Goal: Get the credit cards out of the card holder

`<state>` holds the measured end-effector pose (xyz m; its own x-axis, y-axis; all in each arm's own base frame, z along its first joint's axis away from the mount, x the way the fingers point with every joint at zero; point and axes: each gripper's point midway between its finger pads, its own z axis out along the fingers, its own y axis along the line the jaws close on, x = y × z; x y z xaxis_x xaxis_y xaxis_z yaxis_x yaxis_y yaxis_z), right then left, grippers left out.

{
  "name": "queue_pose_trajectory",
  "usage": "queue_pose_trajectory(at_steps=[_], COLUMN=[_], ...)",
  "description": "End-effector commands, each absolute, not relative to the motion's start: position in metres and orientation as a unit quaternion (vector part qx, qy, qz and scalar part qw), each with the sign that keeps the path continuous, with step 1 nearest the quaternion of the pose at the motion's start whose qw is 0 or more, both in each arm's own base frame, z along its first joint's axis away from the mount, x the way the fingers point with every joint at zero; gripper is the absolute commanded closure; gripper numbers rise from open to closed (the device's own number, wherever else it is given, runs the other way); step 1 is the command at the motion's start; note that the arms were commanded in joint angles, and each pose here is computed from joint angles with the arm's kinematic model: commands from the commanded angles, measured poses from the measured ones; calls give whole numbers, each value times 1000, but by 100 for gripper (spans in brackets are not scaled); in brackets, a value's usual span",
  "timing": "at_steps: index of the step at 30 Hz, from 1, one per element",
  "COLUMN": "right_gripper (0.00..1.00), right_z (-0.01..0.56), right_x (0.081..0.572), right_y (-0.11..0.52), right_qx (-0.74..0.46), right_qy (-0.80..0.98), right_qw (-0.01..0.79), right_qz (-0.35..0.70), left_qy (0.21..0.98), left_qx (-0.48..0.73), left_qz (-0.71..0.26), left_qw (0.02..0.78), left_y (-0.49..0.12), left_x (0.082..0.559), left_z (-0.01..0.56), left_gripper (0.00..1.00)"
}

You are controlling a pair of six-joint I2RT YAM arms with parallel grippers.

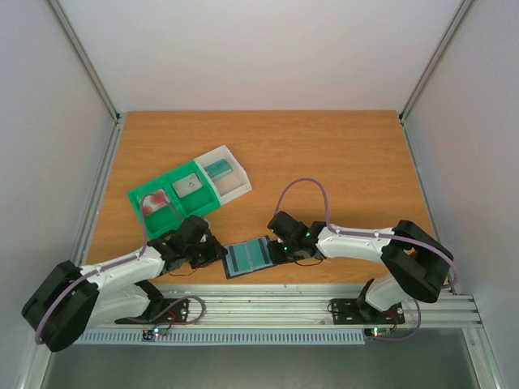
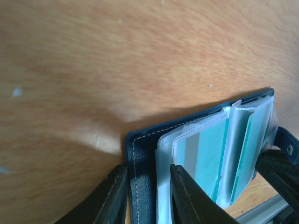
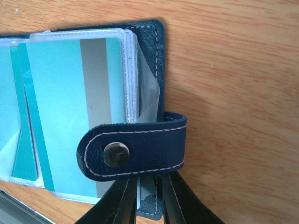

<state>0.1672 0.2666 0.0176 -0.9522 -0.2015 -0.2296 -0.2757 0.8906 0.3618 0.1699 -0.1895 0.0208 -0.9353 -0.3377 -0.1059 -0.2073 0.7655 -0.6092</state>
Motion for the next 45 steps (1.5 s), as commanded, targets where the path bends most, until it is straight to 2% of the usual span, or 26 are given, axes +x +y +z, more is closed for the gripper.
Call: queue_pose_trajectory(at_steps=[1,4,6,12,19,26,45], right_gripper=[84,84,83,81,85,88,98], right_z=[18,22,27,56,64,52,19], right_x=[162,157,161,170,167,169,165], right_y=[265,267,262,257,275,287,275], right_qx=[-115,-112,-111,-107,-100,-104,-93], right_qy=[967,964,966,963,953,953,967], right_qw=[90,82,96,133,120,103,79], right_qz=[211,225,213,210,259,265,223], left_qy=[932,941,945,932,894,878,872], left_qx=[-123,-122,-126,-101,-85,-85,-88], left_qz=[-311,-278,-260,-315,-420,-459,-476], left_qw=[140,147,155,149,134,105,68], left_y=[-202,-196,-190,-210,-242,-258,-279], left_x=[194,200,203,201,200,197,194], left_z=[34,36,38,58,75,66,36], left_gripper=[73,72,63,60,60,62,71])
